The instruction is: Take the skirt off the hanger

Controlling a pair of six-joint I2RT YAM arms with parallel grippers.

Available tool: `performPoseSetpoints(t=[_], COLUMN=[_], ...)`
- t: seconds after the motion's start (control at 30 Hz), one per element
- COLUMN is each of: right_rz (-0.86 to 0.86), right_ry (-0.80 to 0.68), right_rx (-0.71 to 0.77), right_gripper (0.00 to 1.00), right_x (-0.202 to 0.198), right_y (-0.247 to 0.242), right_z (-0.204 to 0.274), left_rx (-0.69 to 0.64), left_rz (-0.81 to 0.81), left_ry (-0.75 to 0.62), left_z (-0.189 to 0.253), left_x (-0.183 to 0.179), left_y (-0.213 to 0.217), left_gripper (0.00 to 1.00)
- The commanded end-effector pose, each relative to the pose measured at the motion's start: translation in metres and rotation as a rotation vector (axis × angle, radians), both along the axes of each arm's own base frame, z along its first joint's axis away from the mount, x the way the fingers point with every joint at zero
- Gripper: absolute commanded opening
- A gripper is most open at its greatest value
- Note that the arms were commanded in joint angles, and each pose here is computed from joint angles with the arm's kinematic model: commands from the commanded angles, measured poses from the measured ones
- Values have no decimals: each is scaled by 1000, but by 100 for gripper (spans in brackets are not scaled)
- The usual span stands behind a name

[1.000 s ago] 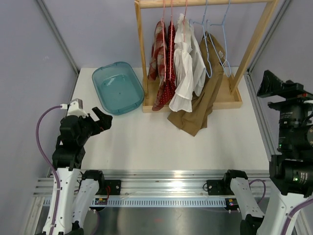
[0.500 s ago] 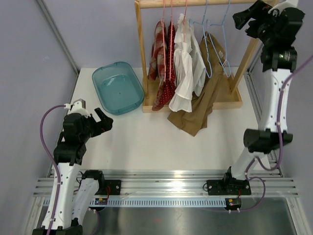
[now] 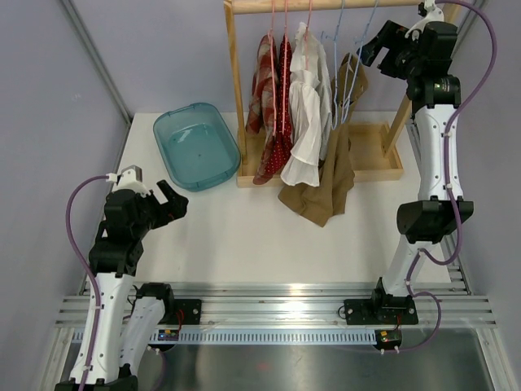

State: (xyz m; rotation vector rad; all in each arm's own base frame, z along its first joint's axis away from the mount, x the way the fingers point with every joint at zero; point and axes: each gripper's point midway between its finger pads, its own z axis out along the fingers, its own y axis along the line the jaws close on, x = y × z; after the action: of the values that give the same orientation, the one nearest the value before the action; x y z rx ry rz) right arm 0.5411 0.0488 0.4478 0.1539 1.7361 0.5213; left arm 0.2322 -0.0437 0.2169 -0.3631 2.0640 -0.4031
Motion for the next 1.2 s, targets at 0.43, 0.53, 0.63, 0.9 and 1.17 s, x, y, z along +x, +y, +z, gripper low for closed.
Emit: performPoseSetpoints(t=[0.43,0.53,0.63,0.9,1.17], right_rz=[-283,-182,-125,-28,-36], right_ry=[-175,-174,-160,-63,6], right_rx=[-66,-35,-11,-8,-24], right_gripper=[92,92,92,82,8], right_x=[-79,-74,-63,-35,-27], right_y=[-44,-24,-10,31,39], right_z=[76,81,78,43,13], left_rx=[-9,-8,-9,-6,-5], left_rz=[-24,-22,-24,-18,-19], left_ry=[-15,-15,-14,-17,-11], left_z=[2,2,2,3,2], left_x=[5,5,5,5,5], left_y=[-5,-5,-5,-4,-4], left_gripper=[99,99,99,99,99])
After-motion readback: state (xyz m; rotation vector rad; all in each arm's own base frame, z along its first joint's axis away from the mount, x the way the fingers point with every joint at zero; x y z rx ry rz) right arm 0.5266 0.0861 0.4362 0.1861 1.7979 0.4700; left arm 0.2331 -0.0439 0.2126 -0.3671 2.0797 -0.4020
